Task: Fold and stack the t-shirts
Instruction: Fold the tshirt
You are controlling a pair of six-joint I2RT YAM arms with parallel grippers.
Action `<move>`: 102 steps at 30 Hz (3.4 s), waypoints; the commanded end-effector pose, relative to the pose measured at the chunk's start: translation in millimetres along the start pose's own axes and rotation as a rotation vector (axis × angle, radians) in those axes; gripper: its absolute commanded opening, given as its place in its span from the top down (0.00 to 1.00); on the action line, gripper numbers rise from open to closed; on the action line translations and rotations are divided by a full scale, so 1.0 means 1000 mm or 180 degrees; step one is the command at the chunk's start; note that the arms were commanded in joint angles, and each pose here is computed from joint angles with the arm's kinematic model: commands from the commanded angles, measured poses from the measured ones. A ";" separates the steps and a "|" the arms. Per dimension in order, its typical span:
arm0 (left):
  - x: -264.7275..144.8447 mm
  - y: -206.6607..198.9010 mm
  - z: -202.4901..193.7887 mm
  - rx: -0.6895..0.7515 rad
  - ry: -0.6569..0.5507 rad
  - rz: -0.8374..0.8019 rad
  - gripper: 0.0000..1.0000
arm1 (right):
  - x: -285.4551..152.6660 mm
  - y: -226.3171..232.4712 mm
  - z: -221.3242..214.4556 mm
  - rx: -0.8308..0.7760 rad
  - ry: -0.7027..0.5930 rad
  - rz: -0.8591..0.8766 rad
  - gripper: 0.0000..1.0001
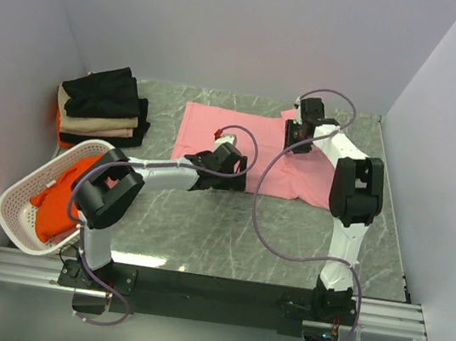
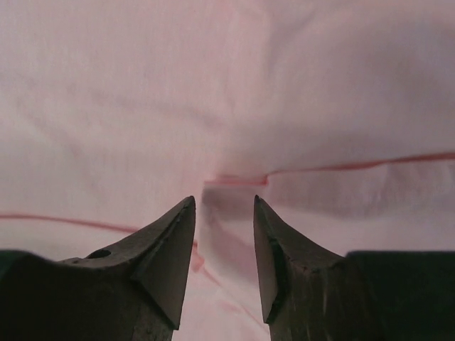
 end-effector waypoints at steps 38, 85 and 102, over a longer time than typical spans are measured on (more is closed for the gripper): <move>-0.018 0.101 0.078 -0.0719 -0.0726 0.0232 0.01 | -0.067 -0.150 -0.096 0.1735 -0.0028 -0.0946 0.57; -0.021 0.186 0.044 -0.0948 -0.0775 0.1574 0.94 | -0.069 -0.139 -0.096 0.1711 -0.0017 -0.0690 0.58; -0.056 0.193 0.015 -0.1040 -0.0703 0.1457 0.99 | -0.065 -0.151 -0.110 0.1833 0.0170 -0.0944 0.58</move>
Point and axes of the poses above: each gripper's point midway between its finger pads, its own x axis out along the fingers, its own y axis along the line the jaws close on, z = x × y, the point moved 4 cm from there along -x, back along the fingers, and after that the axes turned 5 degrees about -x, right-handed, at the moved point
